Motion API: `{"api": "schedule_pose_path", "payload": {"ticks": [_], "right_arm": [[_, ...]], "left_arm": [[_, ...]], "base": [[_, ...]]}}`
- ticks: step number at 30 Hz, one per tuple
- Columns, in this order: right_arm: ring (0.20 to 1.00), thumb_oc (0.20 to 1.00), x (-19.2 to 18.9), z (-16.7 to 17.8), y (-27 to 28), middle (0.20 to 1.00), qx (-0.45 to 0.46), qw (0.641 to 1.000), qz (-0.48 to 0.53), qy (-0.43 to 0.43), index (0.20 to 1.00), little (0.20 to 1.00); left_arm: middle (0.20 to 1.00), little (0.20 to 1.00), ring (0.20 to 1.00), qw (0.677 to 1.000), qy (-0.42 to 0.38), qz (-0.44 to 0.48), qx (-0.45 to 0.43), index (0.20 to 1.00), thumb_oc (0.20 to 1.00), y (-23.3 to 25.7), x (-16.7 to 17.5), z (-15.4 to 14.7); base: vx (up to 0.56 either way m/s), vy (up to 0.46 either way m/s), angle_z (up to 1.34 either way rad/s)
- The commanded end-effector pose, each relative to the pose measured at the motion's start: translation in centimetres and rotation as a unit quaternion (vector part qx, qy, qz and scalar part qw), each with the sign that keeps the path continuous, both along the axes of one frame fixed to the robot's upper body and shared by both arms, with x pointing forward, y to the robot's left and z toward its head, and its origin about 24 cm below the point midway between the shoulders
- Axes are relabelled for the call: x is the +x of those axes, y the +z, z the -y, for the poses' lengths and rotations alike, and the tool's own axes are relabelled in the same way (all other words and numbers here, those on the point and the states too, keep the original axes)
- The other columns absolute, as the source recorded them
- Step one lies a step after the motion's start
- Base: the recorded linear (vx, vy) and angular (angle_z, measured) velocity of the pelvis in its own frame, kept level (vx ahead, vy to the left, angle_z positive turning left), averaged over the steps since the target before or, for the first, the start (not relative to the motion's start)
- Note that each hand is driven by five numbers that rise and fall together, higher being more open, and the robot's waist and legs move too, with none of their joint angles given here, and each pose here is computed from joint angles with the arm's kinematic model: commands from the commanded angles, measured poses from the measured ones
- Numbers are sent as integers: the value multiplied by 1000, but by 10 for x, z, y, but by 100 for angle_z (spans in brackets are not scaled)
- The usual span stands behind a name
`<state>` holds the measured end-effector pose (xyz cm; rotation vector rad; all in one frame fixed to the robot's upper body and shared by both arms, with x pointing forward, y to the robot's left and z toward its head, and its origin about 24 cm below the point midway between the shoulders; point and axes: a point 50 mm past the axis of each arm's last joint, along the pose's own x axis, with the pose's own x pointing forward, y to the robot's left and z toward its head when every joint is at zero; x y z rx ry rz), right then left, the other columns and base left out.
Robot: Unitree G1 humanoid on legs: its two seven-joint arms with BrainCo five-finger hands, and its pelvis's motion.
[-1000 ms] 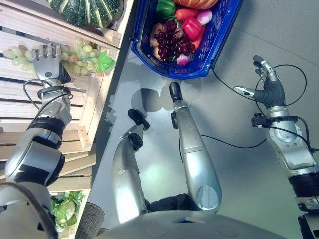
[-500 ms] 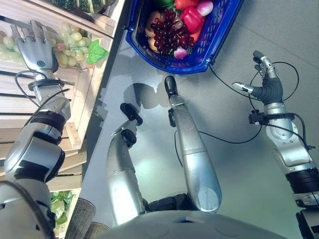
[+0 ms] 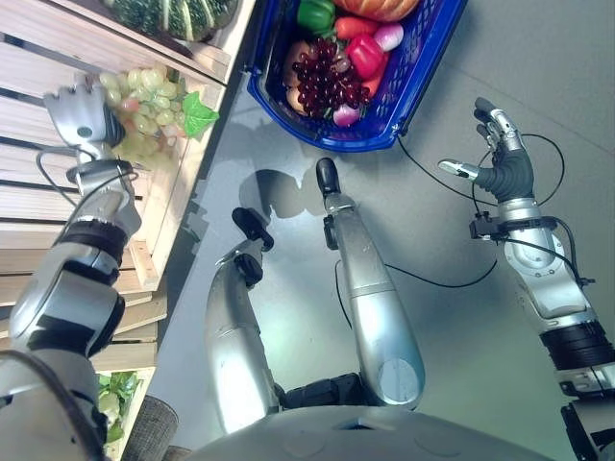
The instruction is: Pick up fruits and vegetables into the basket
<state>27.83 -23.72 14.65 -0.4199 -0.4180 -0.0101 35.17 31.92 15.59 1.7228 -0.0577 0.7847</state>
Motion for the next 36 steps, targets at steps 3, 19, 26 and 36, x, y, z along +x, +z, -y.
{"api": "schedule_pose_path", "payload": {"ticks": [3, 19, 26, 36], "right_arm": [[1000, 1000, -16, -14, 10, 1000, 25, 997, 37, 66, 1000, 1000], [1000, 1000, -13, -56, 20, 1000, -4, 983, 17, 182, 1000, 1000], [1000, 1000, -10, -70, 46, 1000, -101, 981, 55, 158, 1000, 1000], [1000, 1000, -9, -103, 63, 1000, -81, 963, 32, 253, 1000, 1000]], "left_arm": [[200, 200, 200, 1000, 21, 12, -7, 200, 200, -9, -24, -28], [200, 200, 200, 953, -124, 24, -276, 200, 200, -47, -40, -7], [200, 200, 200, 944, -223, 16, -243, 200, 200, -16, -43, 16], [200, 200, 200, 926, -326, 12, -191, 200, 200, 31, -47, 51]], "base": [[-6, 55, 5], [-1, 29, 7], [61, 21, 7], [77, -14, 3]]}}
